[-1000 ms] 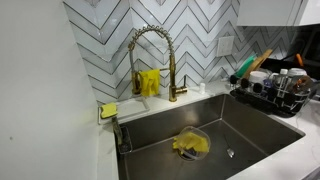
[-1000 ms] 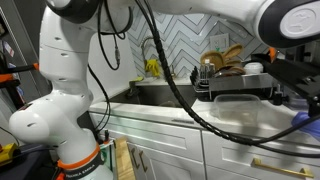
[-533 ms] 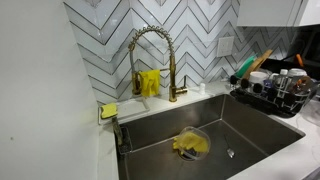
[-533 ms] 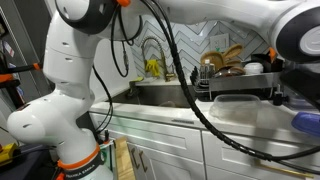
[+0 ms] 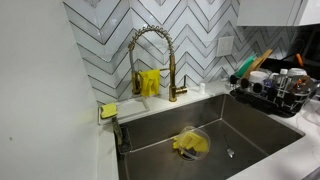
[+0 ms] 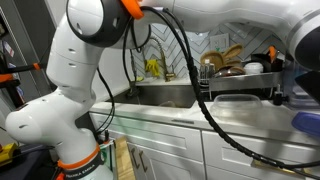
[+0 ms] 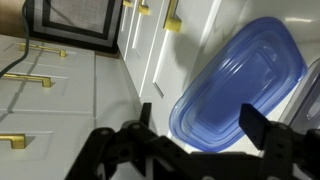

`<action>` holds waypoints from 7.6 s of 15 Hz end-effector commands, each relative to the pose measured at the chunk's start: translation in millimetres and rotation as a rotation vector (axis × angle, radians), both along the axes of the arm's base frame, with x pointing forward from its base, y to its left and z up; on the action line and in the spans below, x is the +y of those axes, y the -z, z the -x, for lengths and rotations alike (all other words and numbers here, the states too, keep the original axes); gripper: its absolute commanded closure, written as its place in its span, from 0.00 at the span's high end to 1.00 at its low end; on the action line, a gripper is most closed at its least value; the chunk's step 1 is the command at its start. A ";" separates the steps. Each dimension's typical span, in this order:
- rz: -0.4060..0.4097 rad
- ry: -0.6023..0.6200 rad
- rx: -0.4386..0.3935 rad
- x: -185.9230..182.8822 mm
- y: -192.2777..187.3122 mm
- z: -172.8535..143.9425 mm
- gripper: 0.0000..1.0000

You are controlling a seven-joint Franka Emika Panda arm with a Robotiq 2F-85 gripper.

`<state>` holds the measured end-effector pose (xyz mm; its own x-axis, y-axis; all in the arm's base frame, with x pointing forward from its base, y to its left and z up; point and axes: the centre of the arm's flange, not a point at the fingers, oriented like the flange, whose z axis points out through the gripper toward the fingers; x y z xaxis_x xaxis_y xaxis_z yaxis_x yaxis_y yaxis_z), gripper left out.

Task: Put the lid on the lunch box, then put the lunch box on the rack

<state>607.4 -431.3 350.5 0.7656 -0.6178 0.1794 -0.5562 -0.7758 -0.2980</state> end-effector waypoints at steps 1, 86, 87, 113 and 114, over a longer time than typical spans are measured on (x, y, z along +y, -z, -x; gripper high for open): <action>-0.061 0.044 0.003 -17.1 10.9 -13.4 0.79; 0.106 -0.012 0.209 194.0 -64.2 76.0 0.02; 0.107 -0.011 0.202 194.1 -64.1 75.3 0.02; 0.147 -0.084 0.133 200.5 -92.8 63.1 0.96; 0.160 -0.099 0.112 201.8 -99.1 62.2 1.00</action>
<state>545.2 -229.5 449.7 0.8418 -0.5089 0.1800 -0.4975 -0.8608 -0.1069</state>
